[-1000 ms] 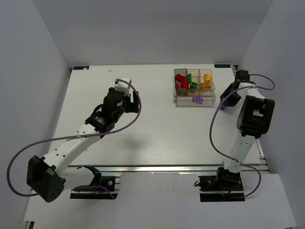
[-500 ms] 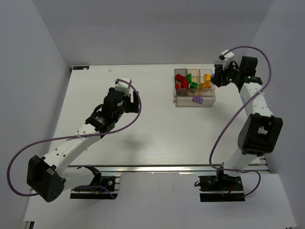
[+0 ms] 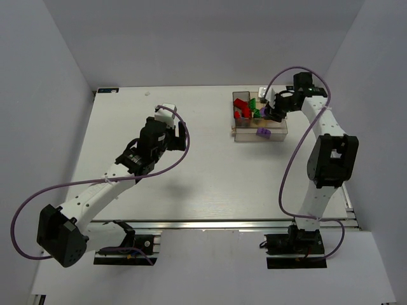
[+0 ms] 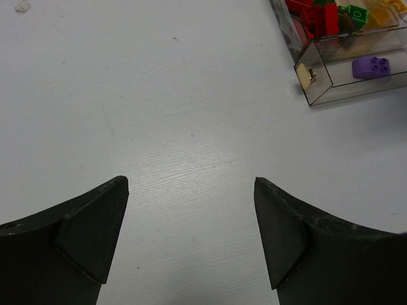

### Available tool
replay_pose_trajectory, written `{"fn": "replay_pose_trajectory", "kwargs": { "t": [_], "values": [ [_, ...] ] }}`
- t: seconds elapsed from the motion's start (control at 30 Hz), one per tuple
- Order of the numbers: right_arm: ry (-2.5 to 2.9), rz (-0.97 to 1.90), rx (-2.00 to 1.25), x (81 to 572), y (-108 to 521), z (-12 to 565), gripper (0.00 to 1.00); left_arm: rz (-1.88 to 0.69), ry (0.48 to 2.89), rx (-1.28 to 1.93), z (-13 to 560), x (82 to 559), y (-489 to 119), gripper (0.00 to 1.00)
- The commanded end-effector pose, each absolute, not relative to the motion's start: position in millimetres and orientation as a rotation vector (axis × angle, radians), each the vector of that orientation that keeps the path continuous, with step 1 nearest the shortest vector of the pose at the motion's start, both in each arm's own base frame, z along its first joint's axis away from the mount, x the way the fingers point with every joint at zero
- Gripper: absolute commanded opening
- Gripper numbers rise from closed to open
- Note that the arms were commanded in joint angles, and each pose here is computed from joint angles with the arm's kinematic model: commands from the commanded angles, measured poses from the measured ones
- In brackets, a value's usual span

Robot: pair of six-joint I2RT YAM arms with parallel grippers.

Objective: Sort the legos into containers by color

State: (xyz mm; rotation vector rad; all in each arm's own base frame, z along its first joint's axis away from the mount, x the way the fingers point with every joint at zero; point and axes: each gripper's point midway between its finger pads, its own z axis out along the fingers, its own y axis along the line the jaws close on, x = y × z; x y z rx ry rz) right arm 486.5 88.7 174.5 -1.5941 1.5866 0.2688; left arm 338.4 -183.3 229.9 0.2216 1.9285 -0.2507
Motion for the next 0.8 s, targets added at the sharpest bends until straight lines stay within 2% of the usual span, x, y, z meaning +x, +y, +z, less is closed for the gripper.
{"fn": "replay_pose_trajectory", "kwargs": {
  "t": [0.0,0.27,0.37,0.43,0.47,0.57,0.77],
  "values": [
    [1.492,0.286,-1.769,464.7,108.9,157.6,0.03,-0.232,1.927,0.216,228.5,338.4,-179.7,0.89],
    [1.602,0.275,-1.728,474.4,117.2,128.2,0.11,-0.233,1.924,0.213,229.4,338.4,-179.5,0.89],
    [1.638,0.250,-1.720,477.7,116.8,121.5,0.18,-0.234,1.922,0.215,229.9,338.2,-179.6,0.89],
    [1.672,0.220,-1.716,483.6,112.9,113.9,0.26,-0.231,1.925,0.217,229.3,337.9,-179.3,0.89],
    [1.673,0.220,-1.716,483.6,112.8,113.8,0.26,-0.231,1.925,0.217,229.2,337.9,-179.3,0.89],
    [1.688,0.216,-1.720,483.8,111.6,107.7,0.37,-0.233,1.919,0.214,231.3,337.7,-178.9,0.89],
    [1.659,0.225,-1.707,476.3,115.5,120.7,0.66,-0.236,1.918,0.214,231.6,337.8,-179.3,0.89]
  ]
}}
